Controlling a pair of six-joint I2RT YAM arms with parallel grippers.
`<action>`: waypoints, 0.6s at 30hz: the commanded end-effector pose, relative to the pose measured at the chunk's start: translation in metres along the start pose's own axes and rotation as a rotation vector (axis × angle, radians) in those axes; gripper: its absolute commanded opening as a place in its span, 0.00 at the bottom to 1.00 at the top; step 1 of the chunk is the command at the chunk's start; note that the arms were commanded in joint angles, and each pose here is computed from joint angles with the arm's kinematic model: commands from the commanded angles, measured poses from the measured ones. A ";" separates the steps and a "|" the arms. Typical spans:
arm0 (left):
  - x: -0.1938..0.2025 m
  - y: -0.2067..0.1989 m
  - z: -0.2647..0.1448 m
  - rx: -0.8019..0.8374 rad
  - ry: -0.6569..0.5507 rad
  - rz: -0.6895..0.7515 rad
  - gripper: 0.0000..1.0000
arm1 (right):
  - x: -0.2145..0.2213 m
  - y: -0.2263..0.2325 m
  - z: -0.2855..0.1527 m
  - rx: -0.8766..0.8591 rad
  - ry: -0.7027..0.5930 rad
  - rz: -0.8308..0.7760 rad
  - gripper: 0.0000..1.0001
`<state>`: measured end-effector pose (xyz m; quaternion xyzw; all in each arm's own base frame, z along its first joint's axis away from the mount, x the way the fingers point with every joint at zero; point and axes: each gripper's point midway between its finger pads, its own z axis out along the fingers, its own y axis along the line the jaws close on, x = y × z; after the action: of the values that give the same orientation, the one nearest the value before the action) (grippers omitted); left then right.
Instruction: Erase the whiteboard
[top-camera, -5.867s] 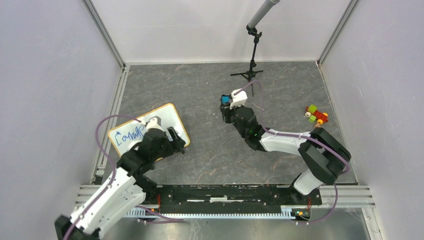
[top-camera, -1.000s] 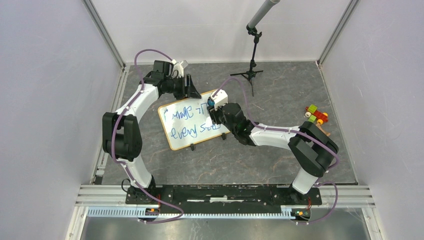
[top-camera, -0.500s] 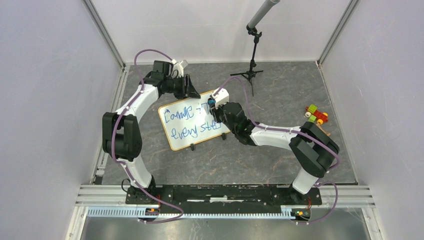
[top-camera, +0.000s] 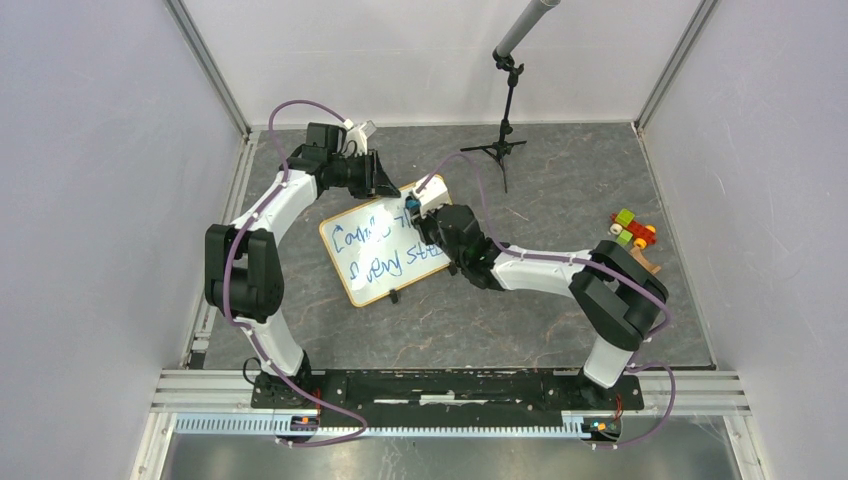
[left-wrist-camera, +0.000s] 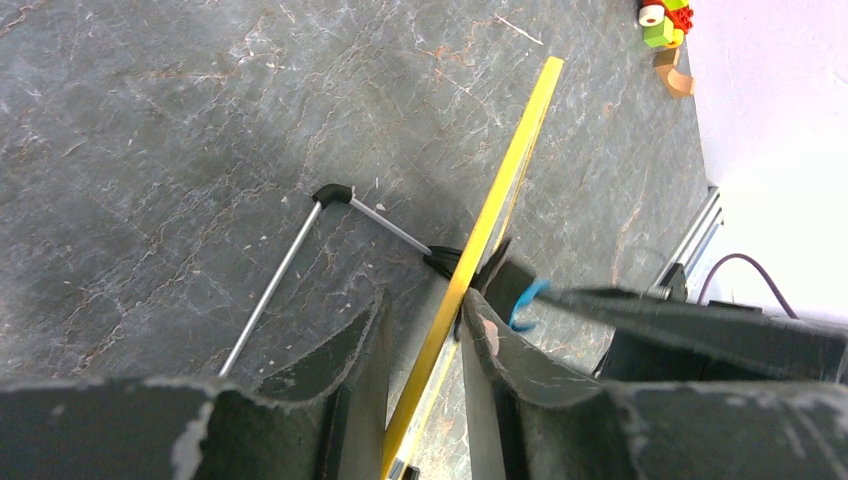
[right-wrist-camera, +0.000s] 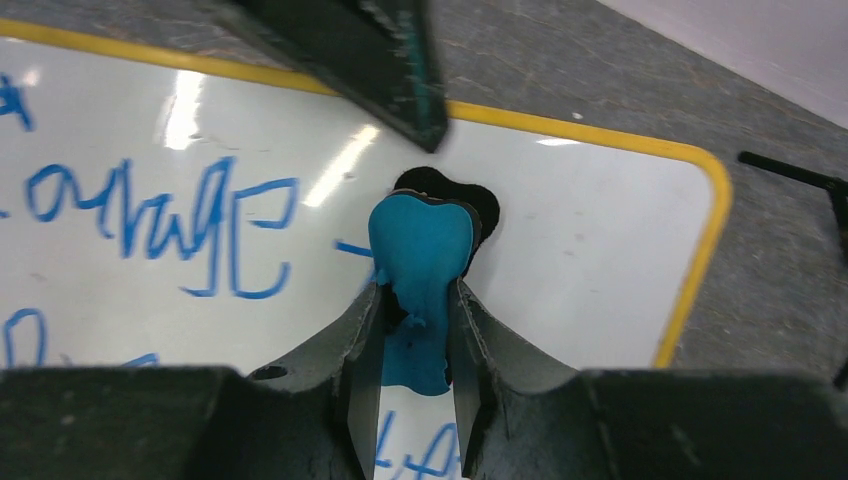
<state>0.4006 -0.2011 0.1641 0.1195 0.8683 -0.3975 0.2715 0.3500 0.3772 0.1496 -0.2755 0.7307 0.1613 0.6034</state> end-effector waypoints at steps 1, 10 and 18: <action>-0.001 -0.014 -0.002 0.024 -0.010 -0.015 0.32 | -0.025 0.045 0.007 -0.094 -0.068 -0.014 0.33; 0.000 -0.010 -0.001 0.003 -0.013 -0.012 0.31 | -0.022 -0.010 0.004 0.124 -0.055 0.049 0.29; -0.001 -0.010 -0.003 -0.001 -0.016 -0.006 0.31 | 0.007 -0.065 -0.002 0.245 0.022 0.094 0.29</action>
<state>0.4038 -0.2061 0.1656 0.1291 0.8624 -0.3990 0.2837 0.3664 0.3634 0.1530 -0.2184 0.7458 0.1482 0.6116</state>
